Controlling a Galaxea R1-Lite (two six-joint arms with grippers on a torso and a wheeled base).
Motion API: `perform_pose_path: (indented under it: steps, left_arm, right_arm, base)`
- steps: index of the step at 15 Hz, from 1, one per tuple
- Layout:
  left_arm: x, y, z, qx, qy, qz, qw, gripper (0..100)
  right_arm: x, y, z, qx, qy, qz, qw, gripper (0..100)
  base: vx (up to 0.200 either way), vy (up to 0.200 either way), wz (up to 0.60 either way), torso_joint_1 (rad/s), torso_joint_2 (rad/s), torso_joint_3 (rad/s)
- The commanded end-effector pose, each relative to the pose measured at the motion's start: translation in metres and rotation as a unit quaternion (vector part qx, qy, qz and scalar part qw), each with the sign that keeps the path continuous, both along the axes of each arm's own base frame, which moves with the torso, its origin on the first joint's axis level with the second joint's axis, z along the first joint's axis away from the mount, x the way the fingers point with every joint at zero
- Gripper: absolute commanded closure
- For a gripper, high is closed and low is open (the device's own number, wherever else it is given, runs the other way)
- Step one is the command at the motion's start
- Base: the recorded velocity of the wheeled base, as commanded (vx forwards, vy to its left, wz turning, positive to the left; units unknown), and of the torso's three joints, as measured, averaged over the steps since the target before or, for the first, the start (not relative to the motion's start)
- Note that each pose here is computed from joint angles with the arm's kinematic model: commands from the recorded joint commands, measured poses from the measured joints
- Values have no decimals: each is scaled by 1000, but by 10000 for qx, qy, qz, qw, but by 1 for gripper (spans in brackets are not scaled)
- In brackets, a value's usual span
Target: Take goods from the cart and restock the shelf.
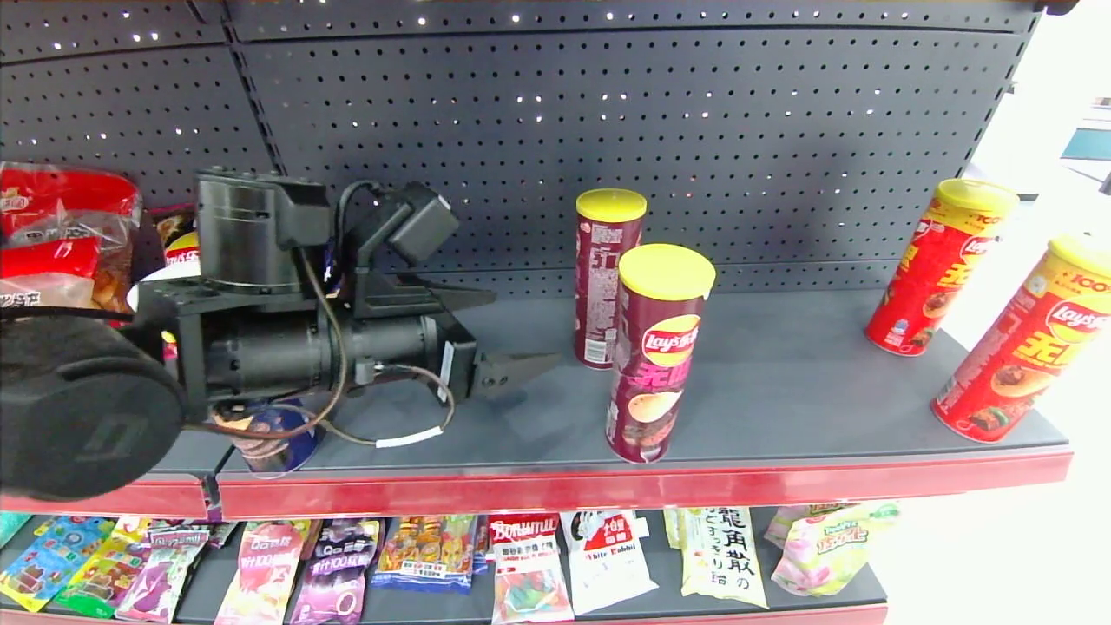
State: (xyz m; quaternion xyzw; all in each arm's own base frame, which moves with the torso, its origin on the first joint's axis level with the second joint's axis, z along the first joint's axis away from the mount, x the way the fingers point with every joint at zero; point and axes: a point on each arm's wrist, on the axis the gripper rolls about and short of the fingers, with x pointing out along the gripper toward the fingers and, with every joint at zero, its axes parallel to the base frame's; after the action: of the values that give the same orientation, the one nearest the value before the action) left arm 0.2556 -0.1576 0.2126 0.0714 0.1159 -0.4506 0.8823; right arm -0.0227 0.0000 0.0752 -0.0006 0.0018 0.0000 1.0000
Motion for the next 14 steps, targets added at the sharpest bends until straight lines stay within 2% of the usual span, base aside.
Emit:
perform_pose_path:
  steps: [1,3,5,6,7,8,9,10,11,12,14]
  left_arm:
    - [-36,20,20,-159,-273,-8,9995,0]
    - [-67,37,35,-217,-372,-23,9991,0]
    - [-101,58,48,-160,-529,-32,9985,0]
    - [-120,70,51,-134,-685,63,9975,0]
    - [-126,73,52,-130,-769,132,9969,0]
    - [-146,88,53,-145,-1015,529,9933,0]
    - [-160,101,49,-151,-1165,1072,9873,0]
    - [-179,122,35,-31,-1278,2127,9687,0]
    - [-196,135,18,111,-1233,2763,9531,0]
    - [-211,142,6,130,-1243,2983,9463,0]
    - [-248,157,-33,155,-1173,3117,9428,0]
  right_arm:
    - [0,0,0,-1,-3,0,10000,0]
    - [0,0,0,-1,5,0,10000,0]
    - [0,0,0,-1,5,0,10000,0]
    - [0,0,0,-1,5,0,10000,0]
    - [0,0,0,-1,5,0,10000,0]
    - [0,0,0,-1,5,0,10000,0]
    - [0,0,0,-1,5,0,10000,0]
    - [0,0,0,-1,5,0,10000,0]
    - [0,0,0,-1,5,0,10000,0]
    - [0,0,0,-1,5,0,10000,0]
    - [0,0,0,-1,5,0,10000,0]
  base:
    - [0,0,0,0,0,0]
    - [0,0,0,0,0,0]
    - [0,0,0,0,0,0]
    - [0,0,0,0,0,0]
    - [0,0,0,0,0,0]
    - [0,0,0,0,0,0]
    - [0,0,0,0,0,0]
    - [0,0,0,0,0,0]
    - [0,0,0,0,0,0]
    - [0,0,0,0,0,0]
    - [0,0,0,0,0,0]
